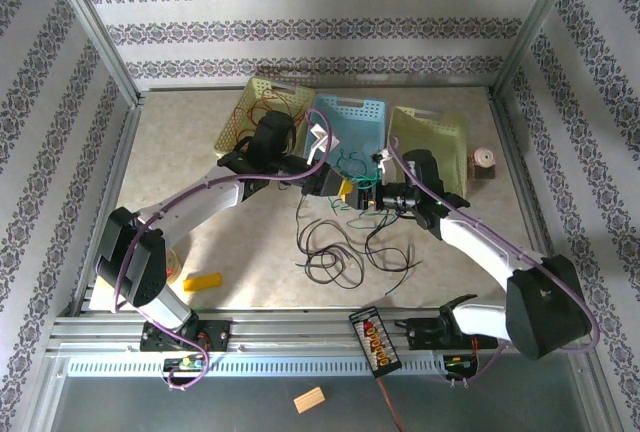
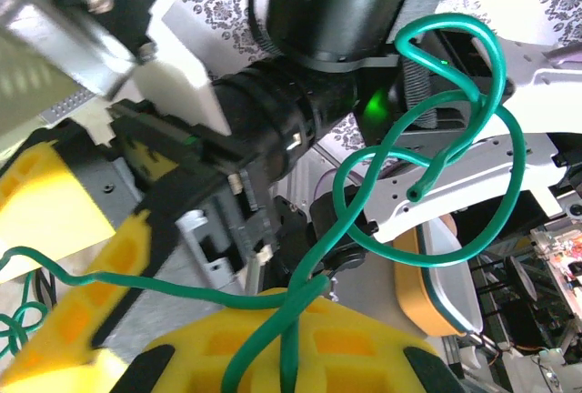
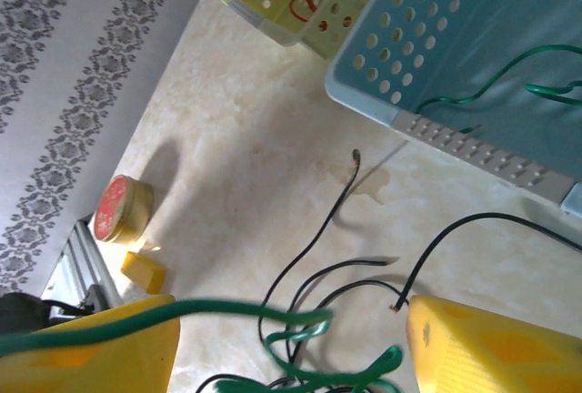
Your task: Untangle the cables
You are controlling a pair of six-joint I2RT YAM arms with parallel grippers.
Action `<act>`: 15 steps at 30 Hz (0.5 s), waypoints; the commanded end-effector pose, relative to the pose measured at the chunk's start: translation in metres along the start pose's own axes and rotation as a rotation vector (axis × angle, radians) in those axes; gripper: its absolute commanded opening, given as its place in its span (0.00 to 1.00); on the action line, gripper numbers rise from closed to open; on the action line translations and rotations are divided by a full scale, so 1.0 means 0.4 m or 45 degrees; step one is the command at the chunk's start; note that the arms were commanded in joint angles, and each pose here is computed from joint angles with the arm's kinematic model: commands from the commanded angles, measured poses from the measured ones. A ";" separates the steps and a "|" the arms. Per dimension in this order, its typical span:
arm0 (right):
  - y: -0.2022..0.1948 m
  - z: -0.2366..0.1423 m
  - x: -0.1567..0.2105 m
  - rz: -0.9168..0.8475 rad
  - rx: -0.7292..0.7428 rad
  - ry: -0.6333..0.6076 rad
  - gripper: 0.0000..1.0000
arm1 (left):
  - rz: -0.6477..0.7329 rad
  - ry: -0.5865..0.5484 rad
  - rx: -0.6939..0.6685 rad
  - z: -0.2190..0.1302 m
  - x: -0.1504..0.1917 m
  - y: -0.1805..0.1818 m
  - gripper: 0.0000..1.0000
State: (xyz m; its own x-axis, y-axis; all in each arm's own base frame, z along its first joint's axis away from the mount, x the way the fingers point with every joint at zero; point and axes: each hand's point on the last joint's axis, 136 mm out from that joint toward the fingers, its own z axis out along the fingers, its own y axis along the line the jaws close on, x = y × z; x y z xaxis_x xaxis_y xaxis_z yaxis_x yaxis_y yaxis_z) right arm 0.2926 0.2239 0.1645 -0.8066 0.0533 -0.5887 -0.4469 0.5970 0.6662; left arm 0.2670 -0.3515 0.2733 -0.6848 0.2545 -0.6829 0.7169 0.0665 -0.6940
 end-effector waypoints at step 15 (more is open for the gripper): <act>-0.148 -0.070 -0.077 0.187 0.312 -0.308 0.00 | 0.071 -0.380 -0.356 -0.113 -0.145 0.082 0.00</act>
State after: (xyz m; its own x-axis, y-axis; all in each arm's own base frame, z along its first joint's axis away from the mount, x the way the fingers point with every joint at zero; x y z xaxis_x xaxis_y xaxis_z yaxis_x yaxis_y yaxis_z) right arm 0.3245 0.1996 0.1587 -0.7654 0.1966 -0.6128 -0.3425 0.6816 0.6465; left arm 0.3010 -0.3438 0.2698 -0.6814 0.1507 -0.7163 0.7288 0.2306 -0.6447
